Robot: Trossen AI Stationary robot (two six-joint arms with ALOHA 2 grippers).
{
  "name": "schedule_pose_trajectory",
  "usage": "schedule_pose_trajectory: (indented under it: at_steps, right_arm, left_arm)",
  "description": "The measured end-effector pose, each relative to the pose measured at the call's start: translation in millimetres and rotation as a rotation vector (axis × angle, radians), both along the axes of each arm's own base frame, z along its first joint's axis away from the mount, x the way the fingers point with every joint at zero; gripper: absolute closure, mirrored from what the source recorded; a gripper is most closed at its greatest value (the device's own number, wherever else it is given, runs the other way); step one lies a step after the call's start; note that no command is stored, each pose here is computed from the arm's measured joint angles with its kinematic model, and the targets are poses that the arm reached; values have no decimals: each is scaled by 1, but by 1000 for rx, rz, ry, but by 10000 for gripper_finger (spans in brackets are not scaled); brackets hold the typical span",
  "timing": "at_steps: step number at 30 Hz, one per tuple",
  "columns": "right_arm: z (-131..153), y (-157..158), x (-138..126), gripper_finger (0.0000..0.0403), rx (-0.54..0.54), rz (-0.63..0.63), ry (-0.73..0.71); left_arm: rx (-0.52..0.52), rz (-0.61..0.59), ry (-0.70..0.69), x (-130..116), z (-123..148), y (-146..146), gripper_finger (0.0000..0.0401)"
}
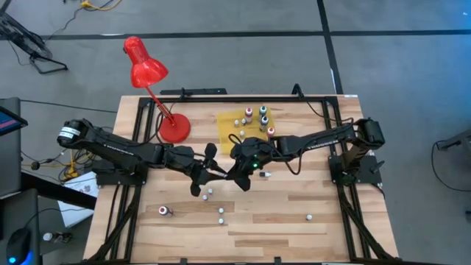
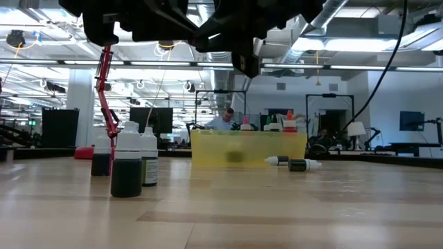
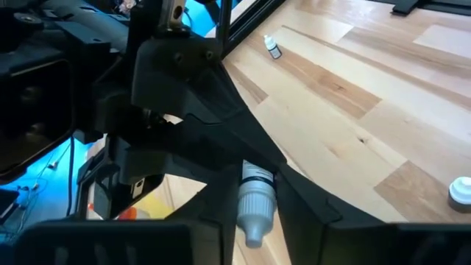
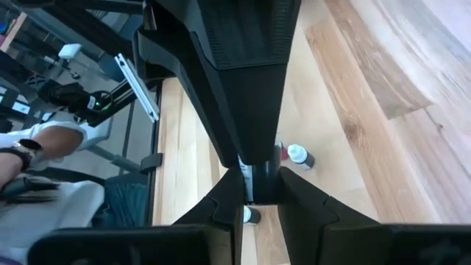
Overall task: Pick & Place food coloring
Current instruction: Put the small purple food coloring bottle into the yellow bin
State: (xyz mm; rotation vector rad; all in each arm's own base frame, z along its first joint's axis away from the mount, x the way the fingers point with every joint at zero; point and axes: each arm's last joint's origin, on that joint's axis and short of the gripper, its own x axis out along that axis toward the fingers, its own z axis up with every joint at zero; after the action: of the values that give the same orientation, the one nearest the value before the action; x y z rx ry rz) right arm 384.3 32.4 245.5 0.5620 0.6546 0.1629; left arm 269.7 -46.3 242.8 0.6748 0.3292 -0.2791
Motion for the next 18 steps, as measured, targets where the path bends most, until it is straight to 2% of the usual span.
schedule_pose_trajectory:
  at_steps: [6, 18]
  right_arm:
    - [0, 0, 0, 344, 9, 13, 2]
    - [0, -2, 0, 344, 52, 46, 5]
  left_arm:
    - [4, -1, 16, -1, -1, 0, 334]
    - [2, 7, 49, -2, -4, 0, 304]
